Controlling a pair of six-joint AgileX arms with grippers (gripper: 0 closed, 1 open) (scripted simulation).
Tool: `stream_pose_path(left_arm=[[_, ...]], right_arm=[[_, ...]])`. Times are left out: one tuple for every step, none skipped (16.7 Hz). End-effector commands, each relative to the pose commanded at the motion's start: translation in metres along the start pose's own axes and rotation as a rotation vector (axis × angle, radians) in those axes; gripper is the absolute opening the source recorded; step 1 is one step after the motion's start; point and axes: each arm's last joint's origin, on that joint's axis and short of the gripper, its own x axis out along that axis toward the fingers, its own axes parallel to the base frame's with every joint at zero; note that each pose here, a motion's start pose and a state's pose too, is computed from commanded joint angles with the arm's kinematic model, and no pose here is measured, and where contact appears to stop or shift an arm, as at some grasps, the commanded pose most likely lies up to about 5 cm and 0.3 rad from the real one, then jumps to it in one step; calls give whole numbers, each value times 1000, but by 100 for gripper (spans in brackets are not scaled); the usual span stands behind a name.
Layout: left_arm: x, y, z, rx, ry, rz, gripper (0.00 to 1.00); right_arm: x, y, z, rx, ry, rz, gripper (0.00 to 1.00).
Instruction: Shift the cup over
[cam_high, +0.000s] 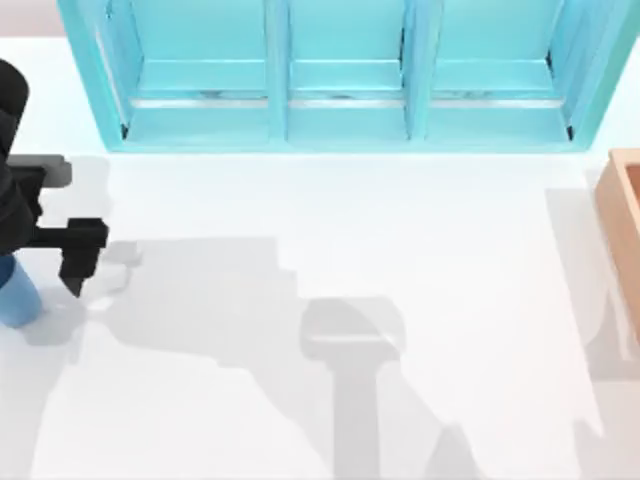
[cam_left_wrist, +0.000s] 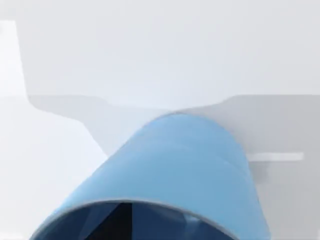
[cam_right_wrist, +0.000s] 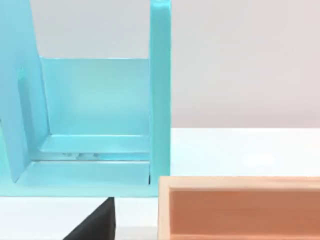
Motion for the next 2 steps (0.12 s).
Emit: stream_pose_path(left_arm=[[0, 0, 0, 0, 0, 0, 100], [0, 0, 0, 0, 0, 0, 100]], right_arm=[[0, 0, 0, 0, 0, 0, 100], [0, 0, 0, 0, 0, 0, 100]])
